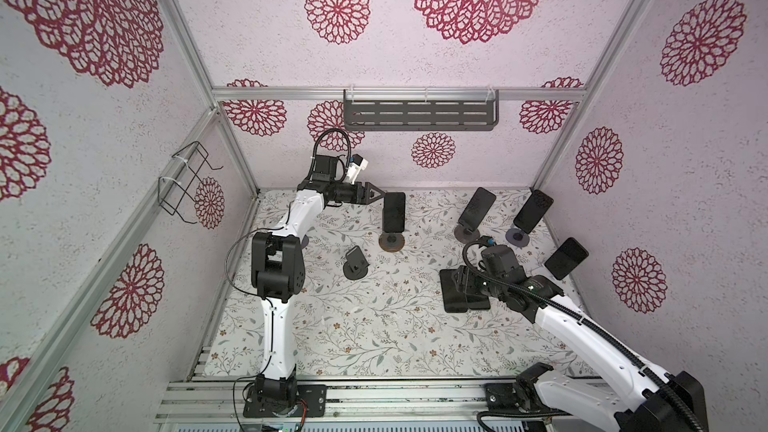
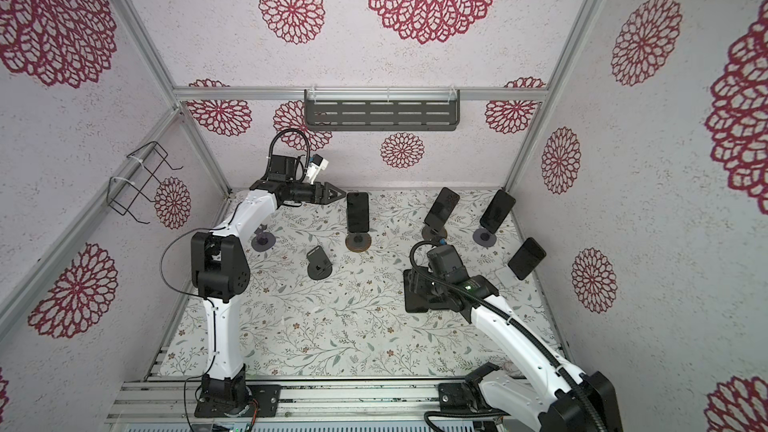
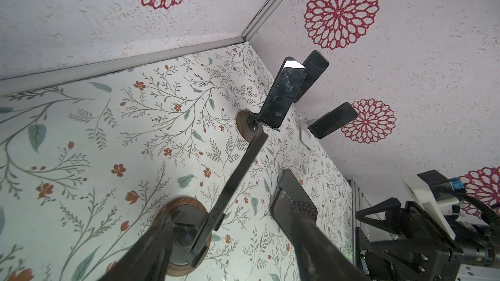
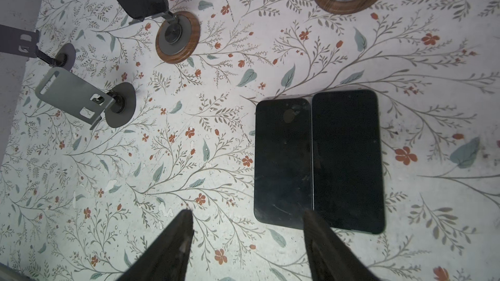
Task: Remove the phone from the phone stand
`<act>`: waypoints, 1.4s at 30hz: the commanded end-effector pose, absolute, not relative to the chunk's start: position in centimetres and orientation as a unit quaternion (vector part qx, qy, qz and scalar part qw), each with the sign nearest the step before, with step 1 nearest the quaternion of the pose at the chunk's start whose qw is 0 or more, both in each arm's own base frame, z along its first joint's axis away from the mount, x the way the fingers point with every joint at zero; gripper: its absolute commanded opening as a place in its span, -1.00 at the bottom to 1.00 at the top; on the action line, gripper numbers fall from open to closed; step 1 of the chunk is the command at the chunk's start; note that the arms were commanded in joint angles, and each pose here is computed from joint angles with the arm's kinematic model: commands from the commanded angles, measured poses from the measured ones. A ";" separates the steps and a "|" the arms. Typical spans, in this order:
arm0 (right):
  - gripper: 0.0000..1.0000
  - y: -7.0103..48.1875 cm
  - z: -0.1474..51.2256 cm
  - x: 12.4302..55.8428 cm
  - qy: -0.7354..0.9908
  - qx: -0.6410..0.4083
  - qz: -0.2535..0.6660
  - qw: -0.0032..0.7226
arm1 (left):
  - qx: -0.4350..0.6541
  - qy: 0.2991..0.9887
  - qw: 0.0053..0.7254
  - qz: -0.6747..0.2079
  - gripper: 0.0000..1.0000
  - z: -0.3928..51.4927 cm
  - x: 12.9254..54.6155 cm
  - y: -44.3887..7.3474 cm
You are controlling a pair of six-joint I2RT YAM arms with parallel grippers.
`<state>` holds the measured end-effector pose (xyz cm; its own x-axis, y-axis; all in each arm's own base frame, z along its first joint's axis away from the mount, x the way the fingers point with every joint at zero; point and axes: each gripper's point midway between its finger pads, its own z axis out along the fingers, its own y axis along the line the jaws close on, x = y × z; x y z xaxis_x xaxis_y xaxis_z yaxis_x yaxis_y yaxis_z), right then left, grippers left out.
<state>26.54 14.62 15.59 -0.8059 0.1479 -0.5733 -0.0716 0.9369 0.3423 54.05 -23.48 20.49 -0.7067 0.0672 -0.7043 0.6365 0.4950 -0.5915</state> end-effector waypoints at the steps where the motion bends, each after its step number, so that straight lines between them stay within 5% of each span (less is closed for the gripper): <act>1: 0.37 14.1 15.9 25.8 0.935 0.012 0.173 0.309 | 0.261 0.771 0.335 -0.474 0.44 22.0 54.0 -24.8; 23: 0.38 13.4 15.3 25.7 0.942 0.006 0.155 0.297 | 0.285 0.760 0.315 -0.492 0.23 19.9 53.8 -28.6; 31: 0.38 13.0 15.4 25.4 0.942 0.010 0.151 0.300 | 0.280 0.763 0.321 -0.487 -0.19 19.7 54.2 -28.5; 42: 0.37 12.8 15.4 25.3 0.941 0.014 0.151 0.302 | 0.277 0.771 0.326 -0.472 -0.52 19.8 54.1 -28.1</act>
